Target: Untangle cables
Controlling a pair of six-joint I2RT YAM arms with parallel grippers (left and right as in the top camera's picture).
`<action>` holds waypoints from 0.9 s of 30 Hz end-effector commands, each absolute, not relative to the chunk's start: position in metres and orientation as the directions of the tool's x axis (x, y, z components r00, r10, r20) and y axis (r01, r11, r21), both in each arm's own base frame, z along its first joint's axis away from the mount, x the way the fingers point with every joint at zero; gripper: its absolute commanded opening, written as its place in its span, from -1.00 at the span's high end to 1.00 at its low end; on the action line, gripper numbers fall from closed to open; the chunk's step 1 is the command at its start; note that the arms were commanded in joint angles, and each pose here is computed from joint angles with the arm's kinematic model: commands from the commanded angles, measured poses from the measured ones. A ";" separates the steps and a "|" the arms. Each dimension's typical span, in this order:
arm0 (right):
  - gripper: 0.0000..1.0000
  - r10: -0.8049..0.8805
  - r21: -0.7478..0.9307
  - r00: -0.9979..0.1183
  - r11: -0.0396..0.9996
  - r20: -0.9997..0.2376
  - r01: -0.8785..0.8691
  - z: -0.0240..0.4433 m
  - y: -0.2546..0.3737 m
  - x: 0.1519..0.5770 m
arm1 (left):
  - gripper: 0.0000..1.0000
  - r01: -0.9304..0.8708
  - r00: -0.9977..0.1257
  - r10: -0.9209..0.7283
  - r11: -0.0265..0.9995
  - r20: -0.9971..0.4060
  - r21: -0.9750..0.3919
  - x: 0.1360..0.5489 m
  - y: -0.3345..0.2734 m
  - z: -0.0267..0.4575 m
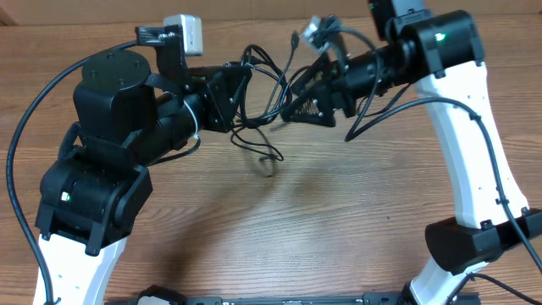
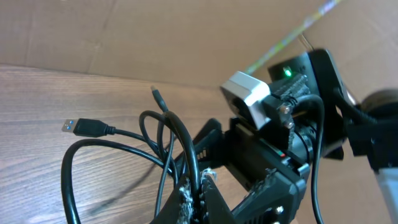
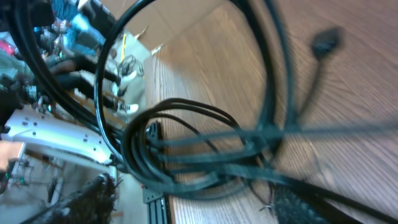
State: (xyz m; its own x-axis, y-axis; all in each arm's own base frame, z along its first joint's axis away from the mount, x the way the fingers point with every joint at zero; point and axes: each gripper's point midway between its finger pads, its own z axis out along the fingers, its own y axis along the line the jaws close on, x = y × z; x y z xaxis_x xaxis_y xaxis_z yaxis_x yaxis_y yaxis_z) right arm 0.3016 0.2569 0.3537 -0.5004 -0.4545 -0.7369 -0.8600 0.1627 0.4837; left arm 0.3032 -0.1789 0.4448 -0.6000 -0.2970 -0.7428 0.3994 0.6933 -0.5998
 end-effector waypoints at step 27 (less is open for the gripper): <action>-0.47 -0.392 0.502 -0.552 0.230 -0.737 -0.834 0.366 0.277 0.320 | 0.92 0.518 -0.572 -0.162 0.688 -0.804 -0.507 0.288 -0.185 0.446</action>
State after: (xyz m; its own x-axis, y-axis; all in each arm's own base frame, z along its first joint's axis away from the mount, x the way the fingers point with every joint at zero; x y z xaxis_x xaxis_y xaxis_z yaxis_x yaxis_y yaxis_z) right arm 0.3220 0.2772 0.3644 -0.5331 -0.3930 -0.7493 -0.8456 0.2162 0.4882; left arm 0.2911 -0.1845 0.4318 -0.6162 -0.1797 -0.7668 0.4688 0.6986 -0.5405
